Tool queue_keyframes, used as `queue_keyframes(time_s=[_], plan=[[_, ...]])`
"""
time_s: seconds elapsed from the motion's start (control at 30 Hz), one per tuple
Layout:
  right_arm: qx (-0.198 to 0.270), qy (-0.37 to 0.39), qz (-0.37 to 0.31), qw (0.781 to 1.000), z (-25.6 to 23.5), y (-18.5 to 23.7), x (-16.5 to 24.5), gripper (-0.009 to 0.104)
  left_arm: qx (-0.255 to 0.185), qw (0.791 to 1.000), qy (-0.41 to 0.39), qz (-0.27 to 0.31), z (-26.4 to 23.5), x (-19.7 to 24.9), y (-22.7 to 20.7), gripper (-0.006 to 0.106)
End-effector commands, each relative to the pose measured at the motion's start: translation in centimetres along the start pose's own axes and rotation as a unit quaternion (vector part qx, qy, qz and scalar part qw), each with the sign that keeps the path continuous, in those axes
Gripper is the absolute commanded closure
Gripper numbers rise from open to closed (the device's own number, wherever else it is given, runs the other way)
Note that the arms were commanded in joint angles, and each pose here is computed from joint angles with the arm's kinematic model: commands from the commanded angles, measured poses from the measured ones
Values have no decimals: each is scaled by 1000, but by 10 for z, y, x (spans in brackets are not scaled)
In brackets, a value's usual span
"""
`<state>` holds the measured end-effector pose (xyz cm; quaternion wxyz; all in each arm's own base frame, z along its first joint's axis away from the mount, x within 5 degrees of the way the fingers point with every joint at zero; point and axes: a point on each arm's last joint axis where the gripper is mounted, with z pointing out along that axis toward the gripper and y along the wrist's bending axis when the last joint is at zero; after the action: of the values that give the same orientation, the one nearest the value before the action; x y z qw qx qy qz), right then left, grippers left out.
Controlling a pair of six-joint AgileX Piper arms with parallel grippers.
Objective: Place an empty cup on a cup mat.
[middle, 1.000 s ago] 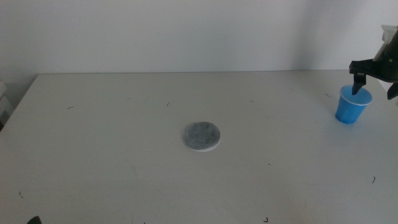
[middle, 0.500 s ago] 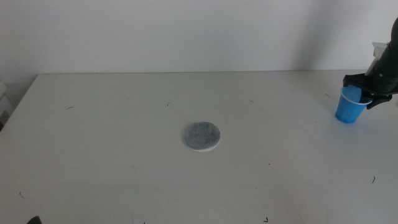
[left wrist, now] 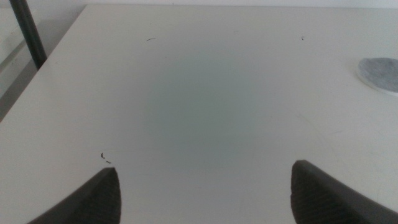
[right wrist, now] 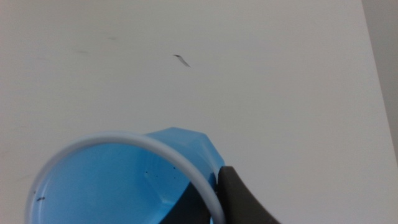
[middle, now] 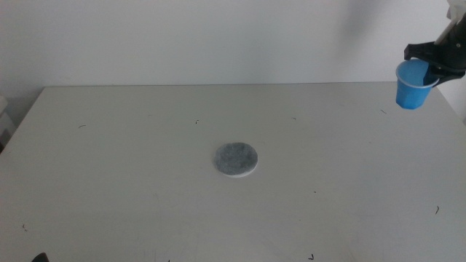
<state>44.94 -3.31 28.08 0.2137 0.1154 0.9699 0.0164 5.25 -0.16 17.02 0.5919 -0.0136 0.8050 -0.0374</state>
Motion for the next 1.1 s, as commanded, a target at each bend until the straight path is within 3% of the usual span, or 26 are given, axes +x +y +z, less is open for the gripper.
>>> queue_keyframes(time_s=[0.0,0.23,0.63,1.07], plan=[[-21,-73,-23,997,-62,18,-5,96,5,999,-38,-5,-1,-8,-1,-5],[-74,-86,-97,989,-99,88,20,96,5,999,-38,-5,-1,-8,-1,-5],[-178,-86,-188,962,-92,212,74,96,5,999,-38,-5,-1,-8,-1,-5],[-190,-60,-212,957,-23,263,99,96,5,999,-38,-5,-1,-8,-1,-5]])
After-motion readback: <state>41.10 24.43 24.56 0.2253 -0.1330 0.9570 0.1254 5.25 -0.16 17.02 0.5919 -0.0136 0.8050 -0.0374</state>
